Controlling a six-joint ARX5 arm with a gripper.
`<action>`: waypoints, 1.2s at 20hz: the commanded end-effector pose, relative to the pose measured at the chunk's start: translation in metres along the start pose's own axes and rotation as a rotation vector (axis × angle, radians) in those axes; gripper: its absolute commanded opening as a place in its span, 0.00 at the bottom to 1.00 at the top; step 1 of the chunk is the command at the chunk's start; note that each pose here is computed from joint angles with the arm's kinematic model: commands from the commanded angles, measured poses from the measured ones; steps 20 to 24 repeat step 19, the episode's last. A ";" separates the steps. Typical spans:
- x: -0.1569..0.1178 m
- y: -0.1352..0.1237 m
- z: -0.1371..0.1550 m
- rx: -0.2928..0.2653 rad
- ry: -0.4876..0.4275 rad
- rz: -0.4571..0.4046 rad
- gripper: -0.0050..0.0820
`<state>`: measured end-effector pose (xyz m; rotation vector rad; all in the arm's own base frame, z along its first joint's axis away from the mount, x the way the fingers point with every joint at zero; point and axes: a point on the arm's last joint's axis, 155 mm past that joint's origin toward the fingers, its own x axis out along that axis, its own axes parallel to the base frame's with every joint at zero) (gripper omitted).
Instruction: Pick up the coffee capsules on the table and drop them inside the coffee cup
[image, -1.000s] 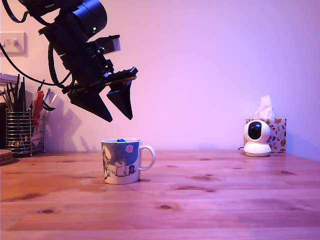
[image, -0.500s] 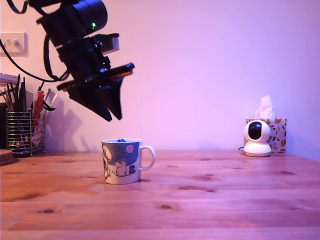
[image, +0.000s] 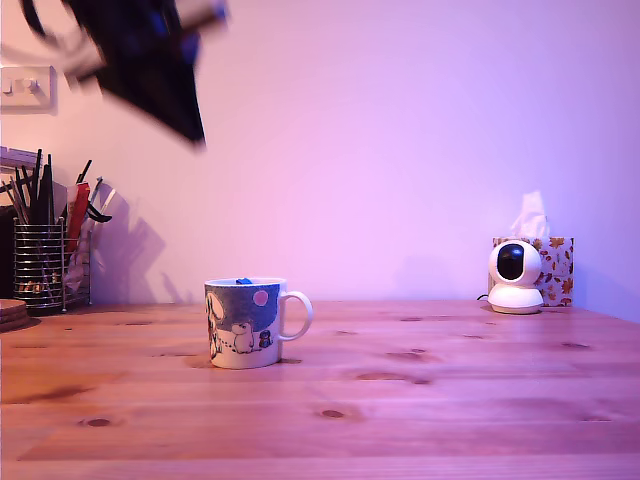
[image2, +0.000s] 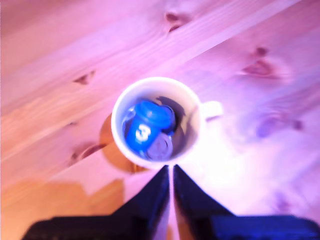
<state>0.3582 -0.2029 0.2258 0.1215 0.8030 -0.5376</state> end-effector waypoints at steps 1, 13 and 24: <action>-0.007 -0.004 -0.016 0.006 0.013 -0.006 0.03; -0.095 -0.030 -0.072 0.001 -0.098 -0.057 0.03; -0.107 -0.031 -0.070 0.004 -0.133 -0.060 0.03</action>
